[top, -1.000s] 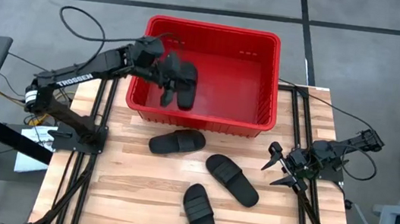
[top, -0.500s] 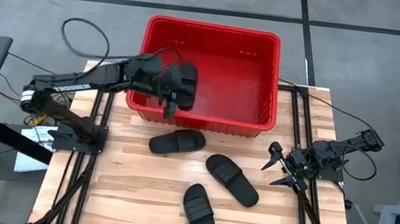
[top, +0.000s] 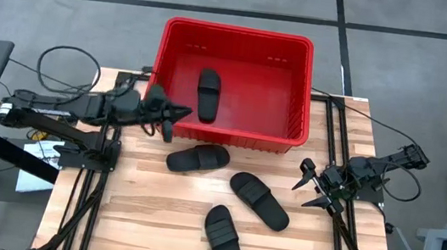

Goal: Pick and place slides into bin
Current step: Put the top slipper into the organizer bin

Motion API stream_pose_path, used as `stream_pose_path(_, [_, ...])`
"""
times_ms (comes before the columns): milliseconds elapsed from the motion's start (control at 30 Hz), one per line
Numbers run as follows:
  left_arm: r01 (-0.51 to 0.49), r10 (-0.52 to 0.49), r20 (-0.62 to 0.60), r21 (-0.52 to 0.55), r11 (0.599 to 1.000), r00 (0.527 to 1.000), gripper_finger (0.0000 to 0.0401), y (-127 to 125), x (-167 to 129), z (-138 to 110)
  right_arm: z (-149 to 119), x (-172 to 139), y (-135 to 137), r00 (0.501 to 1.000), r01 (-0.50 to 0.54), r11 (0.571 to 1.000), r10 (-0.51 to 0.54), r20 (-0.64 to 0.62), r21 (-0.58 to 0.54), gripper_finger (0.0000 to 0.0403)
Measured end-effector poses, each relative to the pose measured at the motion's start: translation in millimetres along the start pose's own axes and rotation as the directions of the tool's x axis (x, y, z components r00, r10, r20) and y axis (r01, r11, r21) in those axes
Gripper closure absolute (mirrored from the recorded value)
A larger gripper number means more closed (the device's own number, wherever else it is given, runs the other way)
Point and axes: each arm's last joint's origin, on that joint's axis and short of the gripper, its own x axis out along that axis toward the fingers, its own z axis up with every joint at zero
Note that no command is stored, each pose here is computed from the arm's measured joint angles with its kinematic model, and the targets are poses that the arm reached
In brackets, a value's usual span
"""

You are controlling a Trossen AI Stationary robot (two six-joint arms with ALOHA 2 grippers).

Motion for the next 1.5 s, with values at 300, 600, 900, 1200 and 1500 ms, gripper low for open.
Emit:
stream_pose_path(300, [0.019, -0.019, -0.066, -0.001, 1.000, 0.998, 0.0391, -19.2, -8.7, -43.1, 0.0, 0.0, 0.0, 1.000, 0.000, 1.000, 0.000, 0.000, 0.000, 0.0143])
stream_pose_path(600, [0.082, -0.053, -0.330, 0.074, 0.994, 0.943, 0.0391, -25.2, -22.2, -75.5, 0.0, 0.0, 0.0, 1.000, 0.001, 1.000, -0.001, 0.000, 0.000, 0.0143])
stream_pose_path(900, [0.003, -0.011, -0.462, -0.019, 1.000, 0.887, 0.0391, -24.1, -32.9, -91.0, 0.0, 0.0, 0.0, 1.000, 0.000, 1.000, 0.000, 0.000, 0.000, 0.0143])
stream_pose_path(1200, [-0.061, 0.011, -0.489, -0.086, 0.994, 0.872, 0.0391, -22.1, -34.8, -93.9, 0.0, 0.0, 0.0, 1.000, 0.000, 1.000, 0.000, 0.000, 0.000, 0.0143])
stream_pose_path(1500, [-0.244, 0.107, -0.510, -0.210, 0.947, 0.854, 0.0391, -16.1, -35.4, -99.1, 0.0, 0.0, 0.0, 1.000, 0.000, 1.000, 0.000, 0.000, 0.000, 0.0143])
